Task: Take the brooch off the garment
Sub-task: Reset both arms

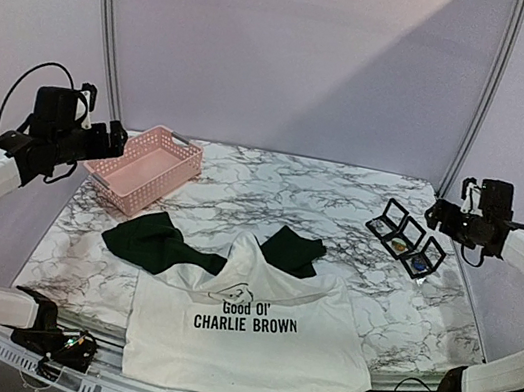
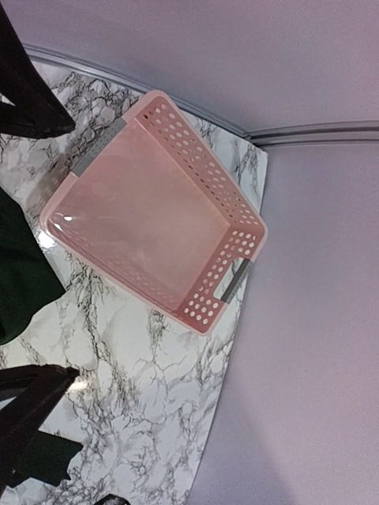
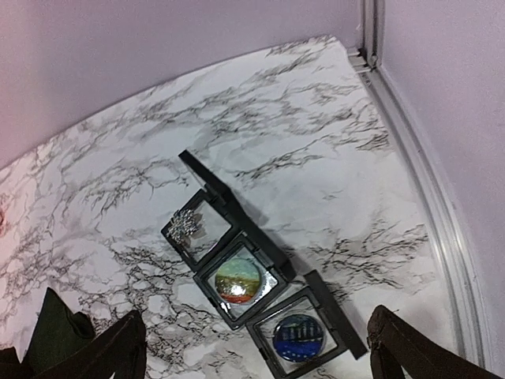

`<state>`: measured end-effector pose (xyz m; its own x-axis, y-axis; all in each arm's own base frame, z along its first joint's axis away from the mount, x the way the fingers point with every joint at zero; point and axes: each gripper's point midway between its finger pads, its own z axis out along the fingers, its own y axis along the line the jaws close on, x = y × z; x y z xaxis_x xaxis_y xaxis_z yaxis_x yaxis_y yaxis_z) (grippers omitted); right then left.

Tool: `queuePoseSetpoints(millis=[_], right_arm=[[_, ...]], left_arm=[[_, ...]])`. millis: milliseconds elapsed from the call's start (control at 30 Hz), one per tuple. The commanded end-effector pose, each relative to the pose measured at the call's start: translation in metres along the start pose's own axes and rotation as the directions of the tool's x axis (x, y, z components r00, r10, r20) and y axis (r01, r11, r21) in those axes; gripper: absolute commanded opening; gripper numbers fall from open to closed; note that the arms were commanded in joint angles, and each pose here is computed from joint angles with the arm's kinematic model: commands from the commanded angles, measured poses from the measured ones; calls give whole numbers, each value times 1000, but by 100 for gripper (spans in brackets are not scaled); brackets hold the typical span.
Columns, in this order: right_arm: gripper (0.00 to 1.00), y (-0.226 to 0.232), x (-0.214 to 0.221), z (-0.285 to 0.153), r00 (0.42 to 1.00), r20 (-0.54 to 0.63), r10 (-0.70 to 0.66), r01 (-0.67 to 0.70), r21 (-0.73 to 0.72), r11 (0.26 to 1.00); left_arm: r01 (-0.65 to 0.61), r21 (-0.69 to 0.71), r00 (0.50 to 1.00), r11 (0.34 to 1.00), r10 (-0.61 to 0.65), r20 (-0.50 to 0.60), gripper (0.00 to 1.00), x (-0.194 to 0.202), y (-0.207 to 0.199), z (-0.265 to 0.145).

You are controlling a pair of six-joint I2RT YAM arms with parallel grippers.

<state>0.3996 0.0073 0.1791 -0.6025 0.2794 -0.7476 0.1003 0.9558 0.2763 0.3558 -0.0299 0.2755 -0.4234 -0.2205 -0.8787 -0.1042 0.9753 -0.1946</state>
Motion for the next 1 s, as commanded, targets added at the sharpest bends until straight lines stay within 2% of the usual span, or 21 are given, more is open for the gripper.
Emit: queuePoseSetpoints(millis=[0,200,300,467,967], right_arm=[[97,7,-33,-33,974,226,14,5,-84,996],[97,11,-38,-71,882,470,-36,94,-102,990],[97,7,-30,-78,844,533,-58,123,-87,989],[97,1,-9,-80,819,570,-58,130,-85,988],[97,-2,0,-77,819,571,-58,131,-86,988]], left_arm=[[-43,49,999,998,42,24,100,-4,-6,-4],[-83,-13,993,996,84,78,99,-1,5,-17],[-109,-12,990,994,110,89,99,6,5,-25],[-152,-85,986,985,158,62,99,19,16,-26],[-168,-98,984,981,172,41,100,23,16,-23]])
